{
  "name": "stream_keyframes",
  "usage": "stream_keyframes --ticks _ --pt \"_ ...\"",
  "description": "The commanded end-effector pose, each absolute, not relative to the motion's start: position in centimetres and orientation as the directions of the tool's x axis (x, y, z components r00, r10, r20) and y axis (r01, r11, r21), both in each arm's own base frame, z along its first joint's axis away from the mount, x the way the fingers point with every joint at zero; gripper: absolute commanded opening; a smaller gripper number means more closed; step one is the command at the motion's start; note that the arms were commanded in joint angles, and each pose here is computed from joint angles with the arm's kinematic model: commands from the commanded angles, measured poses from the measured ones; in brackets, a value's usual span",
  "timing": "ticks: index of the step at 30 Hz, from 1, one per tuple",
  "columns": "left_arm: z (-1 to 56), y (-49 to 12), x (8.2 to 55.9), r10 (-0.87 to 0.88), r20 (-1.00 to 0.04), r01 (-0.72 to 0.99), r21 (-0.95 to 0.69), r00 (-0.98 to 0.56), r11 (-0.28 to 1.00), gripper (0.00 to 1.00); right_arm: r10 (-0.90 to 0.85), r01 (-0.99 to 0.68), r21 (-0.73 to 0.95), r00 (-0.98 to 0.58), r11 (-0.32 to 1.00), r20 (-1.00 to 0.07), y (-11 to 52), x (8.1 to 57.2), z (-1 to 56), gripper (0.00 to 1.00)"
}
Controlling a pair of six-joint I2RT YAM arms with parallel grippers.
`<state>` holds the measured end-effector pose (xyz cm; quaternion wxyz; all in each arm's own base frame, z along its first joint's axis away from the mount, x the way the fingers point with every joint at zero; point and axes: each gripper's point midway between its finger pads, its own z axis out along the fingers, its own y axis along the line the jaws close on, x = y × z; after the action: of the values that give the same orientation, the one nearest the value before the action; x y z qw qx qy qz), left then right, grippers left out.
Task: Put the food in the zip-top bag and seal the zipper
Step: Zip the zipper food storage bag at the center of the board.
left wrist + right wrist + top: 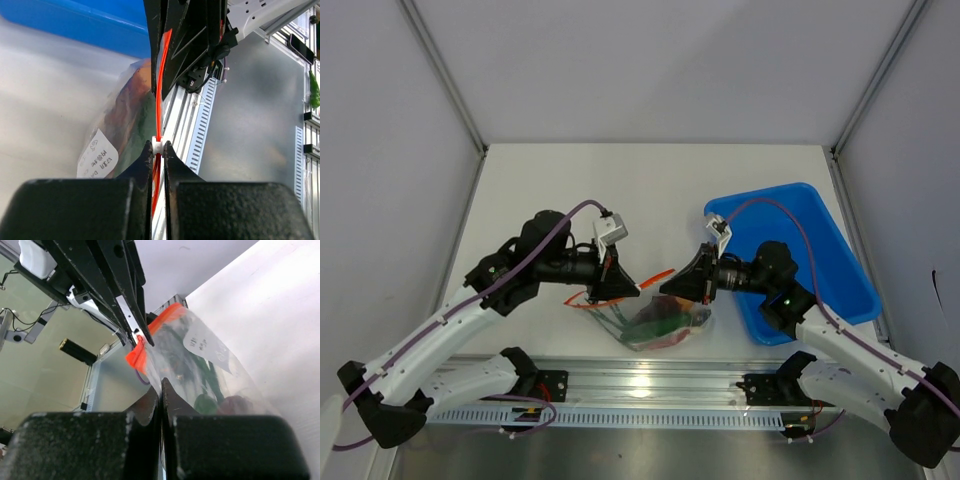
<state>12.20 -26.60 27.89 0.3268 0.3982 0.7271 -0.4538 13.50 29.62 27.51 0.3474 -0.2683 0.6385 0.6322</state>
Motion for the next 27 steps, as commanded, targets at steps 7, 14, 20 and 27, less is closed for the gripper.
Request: stream_keyframes --ticks 7,14,20,27 --pt "28.5 -25.4 12.3 0.269 -0.853 0.88 -0.364 -0.447 0.306 0.0 0.087 -0.776 0.628 -0.623 0.057 -0.778 29.8 14.3 26.4 0.0" --pt "28.1 -24.2 12.7 0.259 -0.858 0.868 -0.339 -0.444 0.363 0.01 0.108 -0.751 0.64 -0.631 0.163 -0.768 28.9 15.2 25.0 0.0" --pt "28.1 -23.4 12.8 0.252 -0.862 0.859 -0.324 -0.441 0.396 0.01 0.12 -0.721 0.658 -0.649 0.219 -0.751 28.3 16.0 23.8 0.0" --pt "28.1 -23.4 12.7 0.26 -0.859 0.862 -0.323 -0.44 0.392 0.01 0.044 -0.744 0.649 -0.651 0.159 -0.758 28.5 15.0 24.1 0.13"
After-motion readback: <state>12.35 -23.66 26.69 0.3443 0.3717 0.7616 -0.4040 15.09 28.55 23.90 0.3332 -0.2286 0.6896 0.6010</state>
